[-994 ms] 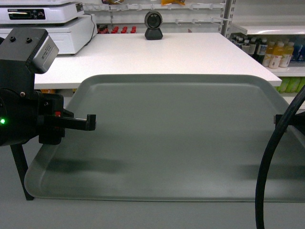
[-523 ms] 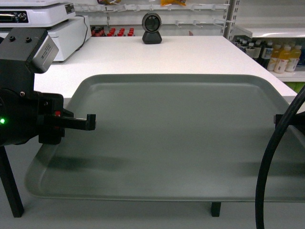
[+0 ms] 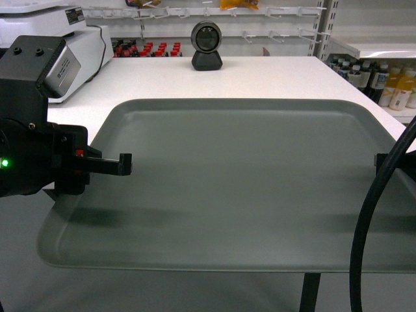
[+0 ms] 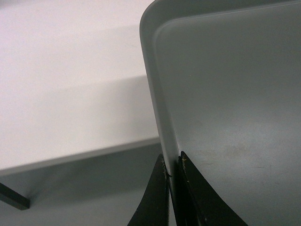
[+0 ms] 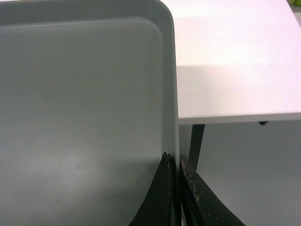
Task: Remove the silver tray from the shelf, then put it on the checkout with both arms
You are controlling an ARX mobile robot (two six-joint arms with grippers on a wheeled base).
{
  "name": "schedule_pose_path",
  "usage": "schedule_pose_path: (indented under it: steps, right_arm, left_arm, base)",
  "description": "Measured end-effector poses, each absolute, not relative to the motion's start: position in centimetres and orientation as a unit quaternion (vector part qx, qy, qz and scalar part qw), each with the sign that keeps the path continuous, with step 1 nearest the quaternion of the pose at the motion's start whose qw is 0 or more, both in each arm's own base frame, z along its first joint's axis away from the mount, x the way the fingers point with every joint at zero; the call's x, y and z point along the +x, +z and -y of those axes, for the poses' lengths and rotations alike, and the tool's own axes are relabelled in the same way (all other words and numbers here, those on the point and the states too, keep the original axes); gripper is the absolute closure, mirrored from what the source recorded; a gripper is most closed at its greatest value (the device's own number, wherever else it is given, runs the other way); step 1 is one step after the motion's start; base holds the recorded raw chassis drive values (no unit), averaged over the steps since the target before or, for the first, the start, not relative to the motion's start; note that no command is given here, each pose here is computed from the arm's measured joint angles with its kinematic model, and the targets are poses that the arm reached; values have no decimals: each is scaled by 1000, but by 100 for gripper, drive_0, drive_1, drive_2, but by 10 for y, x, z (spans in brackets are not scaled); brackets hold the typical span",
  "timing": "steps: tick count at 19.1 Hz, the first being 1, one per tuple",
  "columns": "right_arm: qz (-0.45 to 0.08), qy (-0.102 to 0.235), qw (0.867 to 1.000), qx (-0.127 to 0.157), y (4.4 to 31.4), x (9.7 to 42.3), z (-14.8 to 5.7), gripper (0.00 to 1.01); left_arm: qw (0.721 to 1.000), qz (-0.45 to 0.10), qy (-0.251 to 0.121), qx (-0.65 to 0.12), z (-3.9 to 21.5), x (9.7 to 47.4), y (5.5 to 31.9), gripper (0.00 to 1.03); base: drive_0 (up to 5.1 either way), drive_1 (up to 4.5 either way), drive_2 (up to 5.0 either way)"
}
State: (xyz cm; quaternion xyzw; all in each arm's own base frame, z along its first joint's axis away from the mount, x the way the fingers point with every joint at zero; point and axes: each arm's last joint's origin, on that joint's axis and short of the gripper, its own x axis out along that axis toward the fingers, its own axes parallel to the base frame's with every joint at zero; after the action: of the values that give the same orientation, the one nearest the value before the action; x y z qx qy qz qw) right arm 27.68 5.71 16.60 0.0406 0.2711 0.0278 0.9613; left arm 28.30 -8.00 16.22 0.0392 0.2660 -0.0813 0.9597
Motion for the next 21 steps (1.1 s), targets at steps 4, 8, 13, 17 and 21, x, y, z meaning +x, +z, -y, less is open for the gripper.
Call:
schedule_pose_path:
  steps: [4,8,13,17,21]
  right_arm:
    - [-272,27,961,40,166,277,-57,98]
    - [-274,27,961,40,166,276,-57,98]
    - [-272,28,961,40,166,277,-57,98]
    - [-275,27,960,40,165,277,-57,98]
    - [-274,27,960,40,165,276,-57,98]
  left_arm:
    - [959,-268,-80,40,80,283,162,100]
    - [959,-270,-80,40,80,283,161,100]
    - [959,-267,-81,40,80,283,162,100]
    - [958,-273,-80,41,80,283,160,100]
    - [958,-272,-81,40,80,283,160,100]
  base:
    - [-9,425,-442]
    - [-4,430,-437]
    - [0,260,-260]
    - [0,0,0]
    - [0,0,0]
